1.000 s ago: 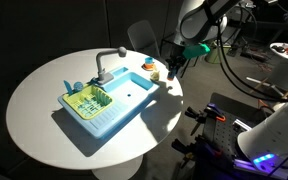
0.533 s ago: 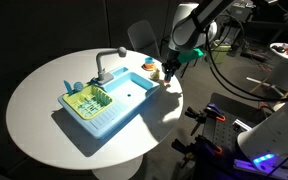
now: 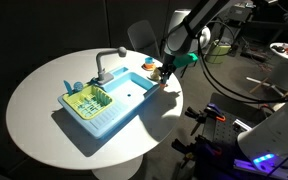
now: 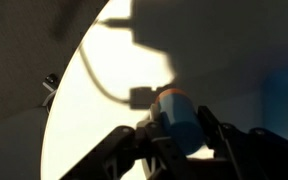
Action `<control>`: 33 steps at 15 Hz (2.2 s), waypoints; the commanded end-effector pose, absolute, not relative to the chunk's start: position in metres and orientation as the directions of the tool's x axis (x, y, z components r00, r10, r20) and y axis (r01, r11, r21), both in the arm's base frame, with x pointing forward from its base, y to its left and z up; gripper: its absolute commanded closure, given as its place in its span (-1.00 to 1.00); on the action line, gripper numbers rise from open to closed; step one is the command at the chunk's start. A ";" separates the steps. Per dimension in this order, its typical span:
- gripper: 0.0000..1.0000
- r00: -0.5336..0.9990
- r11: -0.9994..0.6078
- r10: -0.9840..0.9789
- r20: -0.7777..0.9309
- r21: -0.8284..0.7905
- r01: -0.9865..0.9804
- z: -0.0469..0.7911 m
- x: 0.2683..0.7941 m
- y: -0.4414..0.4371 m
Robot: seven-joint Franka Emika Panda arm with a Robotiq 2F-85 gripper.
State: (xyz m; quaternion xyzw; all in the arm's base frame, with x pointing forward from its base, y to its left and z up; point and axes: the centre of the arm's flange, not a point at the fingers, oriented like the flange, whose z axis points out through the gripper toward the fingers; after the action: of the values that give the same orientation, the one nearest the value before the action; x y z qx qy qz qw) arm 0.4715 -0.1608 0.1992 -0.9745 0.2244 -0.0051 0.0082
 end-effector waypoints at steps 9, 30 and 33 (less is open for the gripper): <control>0.68 0.898 -0.897 -0.441 -0.012 -0.040 -0.441 0.176 0.463 -0.171; -1.00 0.897 -0.903 -0.429 0.101 -0.056 -0.426 0.265 0.464 -0.162; -1.00 0.912 -0.919 -0.395 0.113 -0.057 -0.391 0.296 0.467 -0.164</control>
State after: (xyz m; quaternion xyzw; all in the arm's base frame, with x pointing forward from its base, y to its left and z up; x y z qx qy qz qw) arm 0.4746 -0.1647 0.2598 -0.9742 0.2164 -0.0611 0.0173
